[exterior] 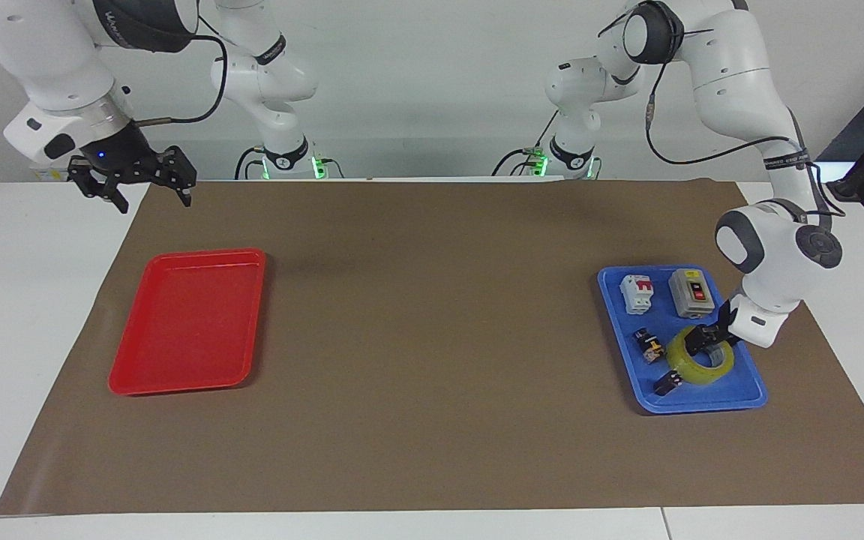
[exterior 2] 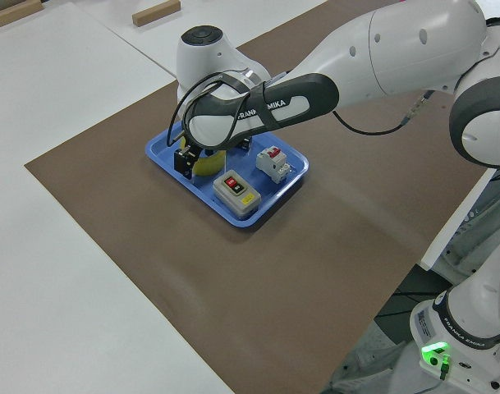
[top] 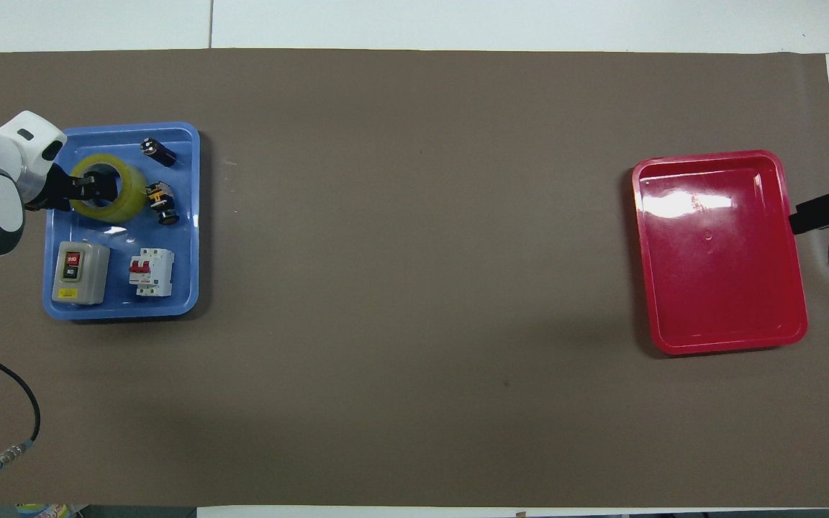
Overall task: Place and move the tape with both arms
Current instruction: 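Close the left gripper on the tape roll and lift it, then set the tape on the table center with the left gripper while the right gripper approaches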
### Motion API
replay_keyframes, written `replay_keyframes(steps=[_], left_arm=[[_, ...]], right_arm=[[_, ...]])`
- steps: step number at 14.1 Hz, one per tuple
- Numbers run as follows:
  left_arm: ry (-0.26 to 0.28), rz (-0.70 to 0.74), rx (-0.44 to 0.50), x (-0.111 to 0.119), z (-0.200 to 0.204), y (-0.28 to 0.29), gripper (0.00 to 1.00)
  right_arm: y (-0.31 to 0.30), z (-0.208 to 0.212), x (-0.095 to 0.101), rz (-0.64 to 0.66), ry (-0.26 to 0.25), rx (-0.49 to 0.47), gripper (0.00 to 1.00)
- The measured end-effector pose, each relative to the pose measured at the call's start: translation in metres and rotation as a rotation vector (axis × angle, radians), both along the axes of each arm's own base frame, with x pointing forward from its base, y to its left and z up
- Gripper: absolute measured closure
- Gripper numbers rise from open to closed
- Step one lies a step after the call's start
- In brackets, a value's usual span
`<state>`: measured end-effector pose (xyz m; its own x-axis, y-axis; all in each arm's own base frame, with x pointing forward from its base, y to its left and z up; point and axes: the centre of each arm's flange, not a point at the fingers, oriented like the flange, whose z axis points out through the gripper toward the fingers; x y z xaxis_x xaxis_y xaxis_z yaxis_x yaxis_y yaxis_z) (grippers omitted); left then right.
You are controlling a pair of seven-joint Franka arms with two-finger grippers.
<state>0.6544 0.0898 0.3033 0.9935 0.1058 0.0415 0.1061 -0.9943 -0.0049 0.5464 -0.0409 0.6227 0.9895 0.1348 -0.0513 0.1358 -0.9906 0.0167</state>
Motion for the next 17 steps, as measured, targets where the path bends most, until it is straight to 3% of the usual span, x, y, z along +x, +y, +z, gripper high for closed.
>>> replay_keyframes(steps=[5,9,12,15,17], left_arm=[[-0.009,0.009,0.001,0.001,0.002,0.003,0.75],[-0.029,0.013,0.004,0.007,0.021,0.006,0.78],[-0.04,0.011,0.002,0.004,0.065,0.003,0.78],[-0.018,0.021,-0.007,-0.007,0.1,-0.012,0.78],[-0.003,0.048,-0.014,-0.011,0.113,-0.052,0.78]], right_arm=[[0.0,0.0,0.0,0.0,0.0,0.0,0.0],[0.0,0.0,0.0,0.0,0.0,0.0,0.0],[0.0,0.0,0.0,0.0,0.0,0.0,0.0],[0.0,0.0,0.0,0.0,0.0,0.0,0.0],[0.0,0.0,0.0,0.0,0.0,0.0,0.0]])
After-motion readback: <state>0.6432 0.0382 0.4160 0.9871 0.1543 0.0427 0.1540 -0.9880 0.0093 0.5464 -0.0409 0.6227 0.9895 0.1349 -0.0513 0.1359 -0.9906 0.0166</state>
